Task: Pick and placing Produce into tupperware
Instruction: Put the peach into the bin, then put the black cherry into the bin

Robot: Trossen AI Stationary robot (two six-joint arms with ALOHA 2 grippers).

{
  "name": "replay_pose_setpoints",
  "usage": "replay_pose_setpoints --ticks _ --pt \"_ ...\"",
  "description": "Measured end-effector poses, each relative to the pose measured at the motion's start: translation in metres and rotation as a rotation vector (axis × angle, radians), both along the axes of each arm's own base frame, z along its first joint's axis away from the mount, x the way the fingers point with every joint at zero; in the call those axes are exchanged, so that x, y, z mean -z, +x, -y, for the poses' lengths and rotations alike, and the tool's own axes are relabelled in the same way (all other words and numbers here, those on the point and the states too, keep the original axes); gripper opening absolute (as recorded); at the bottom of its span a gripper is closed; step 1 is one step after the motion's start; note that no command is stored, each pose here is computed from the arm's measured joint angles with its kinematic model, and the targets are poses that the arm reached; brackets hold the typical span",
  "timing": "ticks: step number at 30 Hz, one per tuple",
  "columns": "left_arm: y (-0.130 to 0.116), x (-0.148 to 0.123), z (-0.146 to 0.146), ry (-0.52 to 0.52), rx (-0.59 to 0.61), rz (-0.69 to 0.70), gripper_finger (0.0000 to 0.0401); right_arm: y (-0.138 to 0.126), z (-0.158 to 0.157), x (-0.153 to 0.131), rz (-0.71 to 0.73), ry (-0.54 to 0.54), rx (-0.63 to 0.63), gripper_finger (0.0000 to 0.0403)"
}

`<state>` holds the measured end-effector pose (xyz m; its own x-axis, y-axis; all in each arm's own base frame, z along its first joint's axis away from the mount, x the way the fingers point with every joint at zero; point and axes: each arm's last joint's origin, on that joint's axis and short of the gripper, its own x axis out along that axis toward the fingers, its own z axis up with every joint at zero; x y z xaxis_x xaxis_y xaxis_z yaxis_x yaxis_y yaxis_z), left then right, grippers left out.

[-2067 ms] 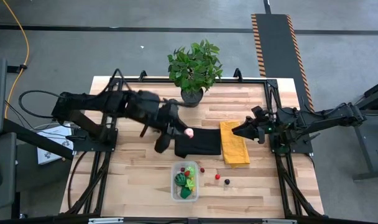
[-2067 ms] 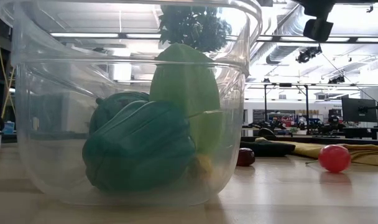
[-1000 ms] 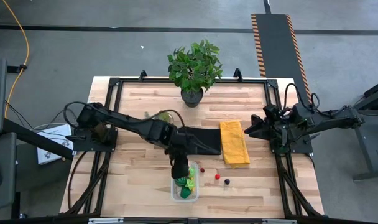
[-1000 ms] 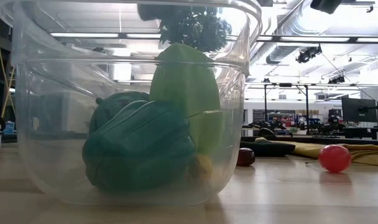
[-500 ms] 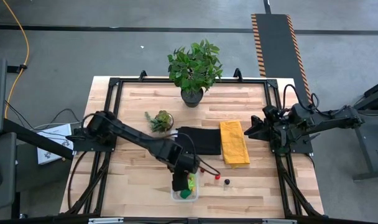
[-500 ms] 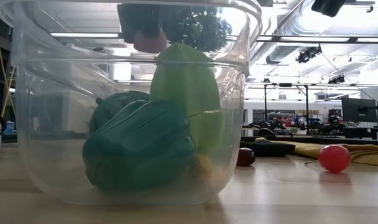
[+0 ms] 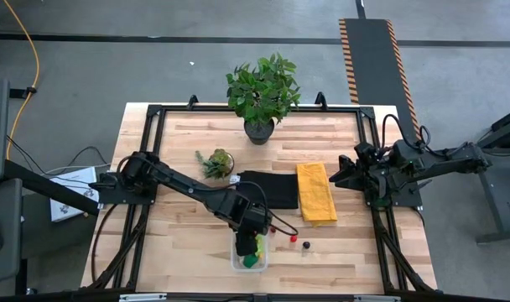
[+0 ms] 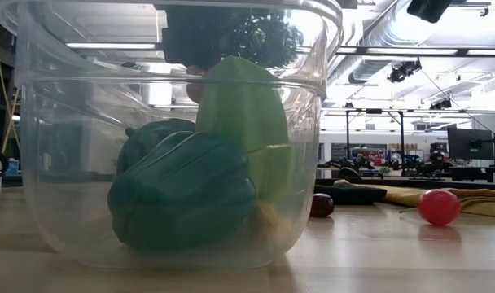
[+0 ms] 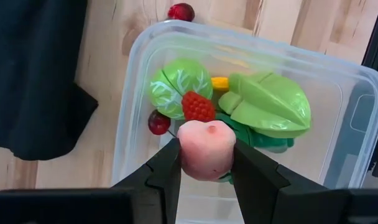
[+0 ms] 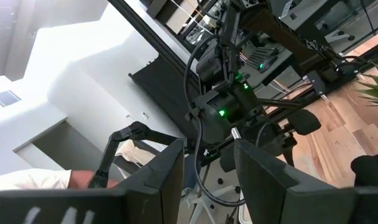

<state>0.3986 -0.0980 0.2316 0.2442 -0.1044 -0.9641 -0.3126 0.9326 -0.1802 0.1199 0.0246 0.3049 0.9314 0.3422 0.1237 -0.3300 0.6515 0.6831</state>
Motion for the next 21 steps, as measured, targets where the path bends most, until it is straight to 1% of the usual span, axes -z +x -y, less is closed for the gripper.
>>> replay_pose_setpoints --ticks 10,12,17,21 --pt "-0.0008 -0.0001 0.0027 -0.003 0.017 -0.001 0.0114 0.0000 0.0000 0.0000 0.001 -0.004 0.001 0.0133" --pt "-0.0009 -0.0001 0.0029 -0.009 0.018 -0.003 0.0123 0.0000 0.0000 0.0000 0.002 -0.007 0.001 0.0133" --pt "-0.0008 -0.0001 0.0031 -0.010 0.016 -0.002 0.0164 0.0000 0.0000 0.0000 0.001 -0.003 0.000 0.0133" --pt "-0.0008 -0.0001 0.0029 -0.009 0.030 -0.001 0.0175 0.0000 0.0000 0.0000 0.000 -0.002 0.000 0.0133"
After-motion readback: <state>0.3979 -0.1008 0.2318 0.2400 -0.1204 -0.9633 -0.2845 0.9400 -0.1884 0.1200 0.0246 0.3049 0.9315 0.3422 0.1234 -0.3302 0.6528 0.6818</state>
